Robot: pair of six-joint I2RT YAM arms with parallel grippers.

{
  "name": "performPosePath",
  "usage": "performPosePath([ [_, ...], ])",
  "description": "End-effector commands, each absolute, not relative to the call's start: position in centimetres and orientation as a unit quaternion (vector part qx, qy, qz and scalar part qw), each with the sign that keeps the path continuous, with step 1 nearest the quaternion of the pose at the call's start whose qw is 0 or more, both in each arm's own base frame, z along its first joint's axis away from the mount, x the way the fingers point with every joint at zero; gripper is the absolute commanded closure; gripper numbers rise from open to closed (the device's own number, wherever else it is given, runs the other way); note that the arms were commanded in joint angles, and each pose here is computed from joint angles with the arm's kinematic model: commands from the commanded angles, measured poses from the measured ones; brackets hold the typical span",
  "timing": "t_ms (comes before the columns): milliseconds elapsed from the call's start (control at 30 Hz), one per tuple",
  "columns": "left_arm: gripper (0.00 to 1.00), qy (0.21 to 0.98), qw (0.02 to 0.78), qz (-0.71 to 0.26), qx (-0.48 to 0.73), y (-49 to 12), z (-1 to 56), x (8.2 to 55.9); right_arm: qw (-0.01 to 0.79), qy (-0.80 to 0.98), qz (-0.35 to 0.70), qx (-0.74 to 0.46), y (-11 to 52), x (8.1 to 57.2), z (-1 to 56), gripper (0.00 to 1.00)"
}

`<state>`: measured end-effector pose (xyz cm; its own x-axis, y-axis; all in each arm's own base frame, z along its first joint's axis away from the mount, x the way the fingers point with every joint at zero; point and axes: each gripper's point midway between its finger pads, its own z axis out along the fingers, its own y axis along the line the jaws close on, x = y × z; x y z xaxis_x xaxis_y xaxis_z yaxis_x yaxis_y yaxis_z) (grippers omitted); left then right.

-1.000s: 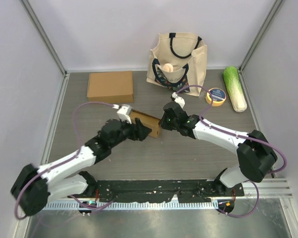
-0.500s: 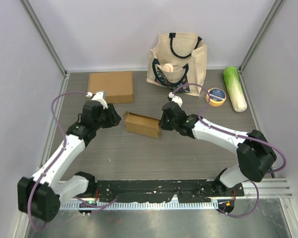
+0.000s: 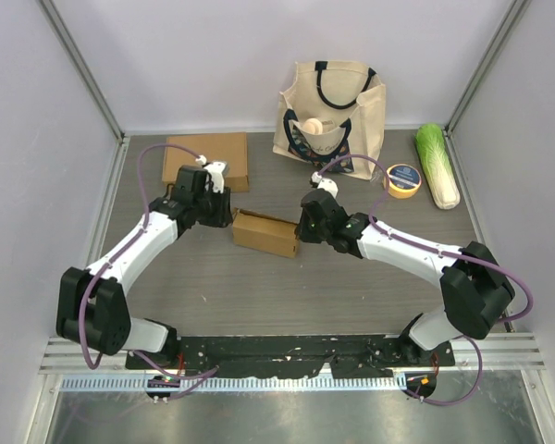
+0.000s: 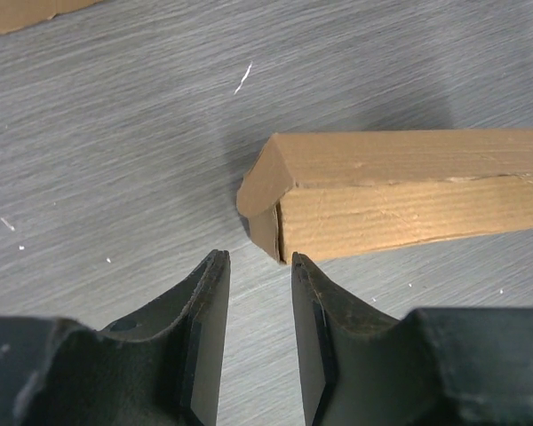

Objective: Fold the paper box

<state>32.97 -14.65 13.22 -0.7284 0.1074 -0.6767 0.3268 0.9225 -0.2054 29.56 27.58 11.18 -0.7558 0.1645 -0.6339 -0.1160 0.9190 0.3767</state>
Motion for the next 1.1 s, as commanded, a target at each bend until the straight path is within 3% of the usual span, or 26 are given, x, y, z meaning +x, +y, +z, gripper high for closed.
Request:
performPosePath([
  [0,0.62,0.912,0.353,-0.146,0.152,-14.8,13.6,34.6,0.315,0.933,0.172,-0.017,26.8,27.9,9.2,0.99],
  [367,0.62,0.918,0.339,-0.141,0.153,-15.5,13.0,36.7,0.318,0.93,0.181,-0.028,27.7,27.7,9.7,0.99],
  [600,0.9,0.922,0.322,-0.152,0.15,-15.8,13.1,36.2,0.323,0.929,0.176,-0.027,27.8,27.8,10.0,0.99],
  [700,0.95,0.927,0.316,-0.146,0.142,-15.5,14.0,35.9,0.324,0.929,0.174,-0.03,28.0,27.7,10.0,0.99],
  [1067,1.0,0.935,0.299,-0.129,0.138,-15.5,14.9,35.0,0.338,0.93,0.136,-0.045,28.1,27.9,10.1,0.99],
])
